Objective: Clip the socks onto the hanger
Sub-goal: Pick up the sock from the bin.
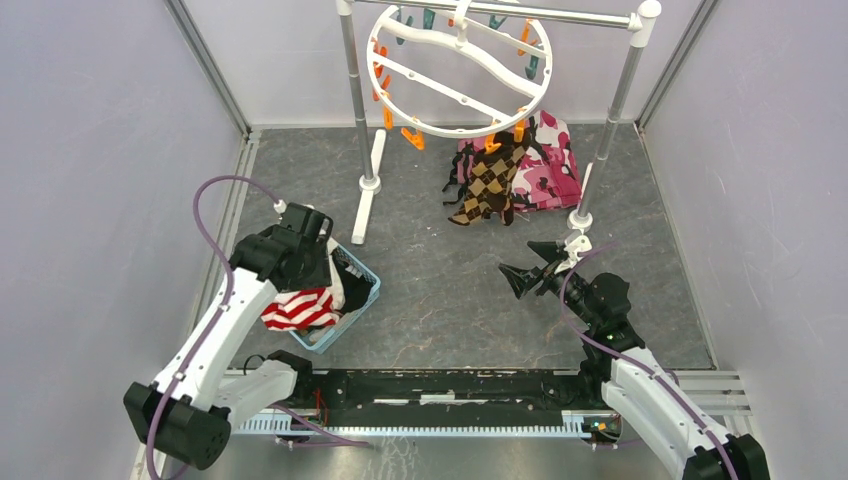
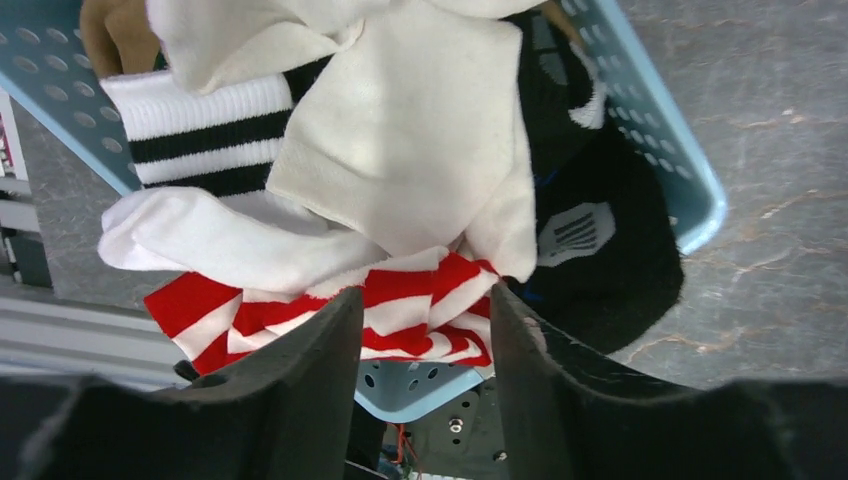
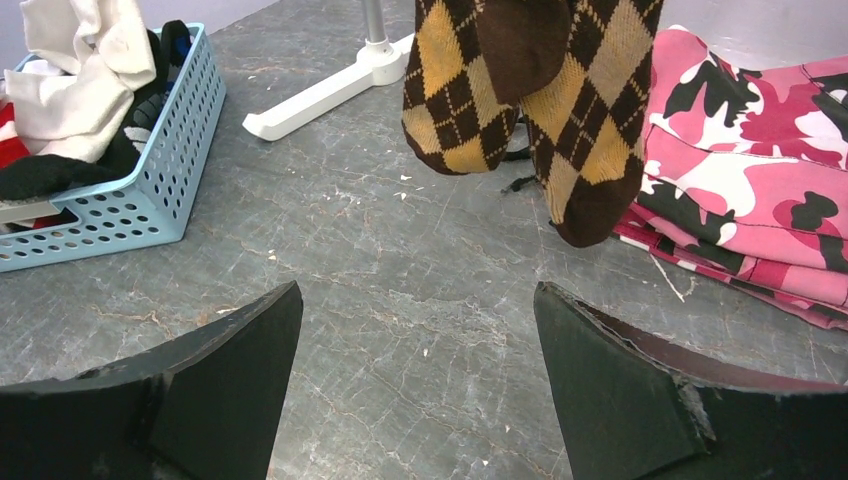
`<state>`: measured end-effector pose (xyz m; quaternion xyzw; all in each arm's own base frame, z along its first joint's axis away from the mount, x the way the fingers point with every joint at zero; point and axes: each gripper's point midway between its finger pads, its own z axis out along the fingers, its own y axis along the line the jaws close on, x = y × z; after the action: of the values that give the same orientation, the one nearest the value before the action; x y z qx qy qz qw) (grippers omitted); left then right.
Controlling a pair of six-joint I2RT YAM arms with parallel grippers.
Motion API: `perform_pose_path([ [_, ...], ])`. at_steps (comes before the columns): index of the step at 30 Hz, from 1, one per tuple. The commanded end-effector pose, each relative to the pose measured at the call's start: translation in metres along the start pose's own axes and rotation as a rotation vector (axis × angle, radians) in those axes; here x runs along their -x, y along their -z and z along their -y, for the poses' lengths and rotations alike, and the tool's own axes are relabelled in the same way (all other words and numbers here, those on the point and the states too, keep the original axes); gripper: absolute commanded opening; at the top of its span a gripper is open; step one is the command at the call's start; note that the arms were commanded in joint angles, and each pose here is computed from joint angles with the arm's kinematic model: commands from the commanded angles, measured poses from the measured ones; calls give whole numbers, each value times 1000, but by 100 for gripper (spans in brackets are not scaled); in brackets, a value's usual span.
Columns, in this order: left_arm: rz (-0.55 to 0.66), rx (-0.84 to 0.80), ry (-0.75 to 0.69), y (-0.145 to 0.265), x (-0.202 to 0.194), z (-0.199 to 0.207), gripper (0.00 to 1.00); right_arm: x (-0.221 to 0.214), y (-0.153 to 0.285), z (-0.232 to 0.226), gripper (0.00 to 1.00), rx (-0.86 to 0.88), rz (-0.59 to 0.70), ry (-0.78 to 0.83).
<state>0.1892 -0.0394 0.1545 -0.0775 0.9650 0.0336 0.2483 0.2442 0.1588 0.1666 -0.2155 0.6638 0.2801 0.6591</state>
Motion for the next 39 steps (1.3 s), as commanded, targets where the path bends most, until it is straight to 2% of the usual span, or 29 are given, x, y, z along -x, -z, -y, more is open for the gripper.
perform_pose_path([
  [1, -63, 95, -39, -14, -13, -13, 58, 12, -2, -1, 92, 5, 42, 20],
  [5, -75, 127, -45, -19, -13, -16, 57, 13, -1, 0, 92, 1, 45, 24],
  [10, -100, 148, -66, -26, -18, -15, 45, 16, 0, -1, 92, 2, 53, 31],
  [13, -108, 147, -81, -28, -18, -12, 29, 19, 1, -1, 92, 0, 59, 35],
  [15, -91, 140, -80, -24, -13, -10, 10, 19, 1, -2, 92, 1, 59, 36],
  [17, -57, 135, -71, -16, -6, -11, 2, 20, 2, -2, 92, 0, 61, 38],
  [21, 65, 103, -28, 13, 18, -13, 2, 20, 1, -2, 92, 4, 61, 37],
  [28, 350, -100, 74, 70, 70, 6, 2, 24, 1, -10, 92, 51, 76, 47],
  [33, 484, -203, 96, 94, 90, 15, 2, 29, 2, -19, 91, 97, 95, 56],
  [36, 594, -337, 92, 122, 103, 29, 2, 33, 2, -30, 91, 160, 115, 67],
  [39, 666, -553, 56, 147, 107, 60, 2, 38, 3, -57, 90, 289, 139, 91],
])
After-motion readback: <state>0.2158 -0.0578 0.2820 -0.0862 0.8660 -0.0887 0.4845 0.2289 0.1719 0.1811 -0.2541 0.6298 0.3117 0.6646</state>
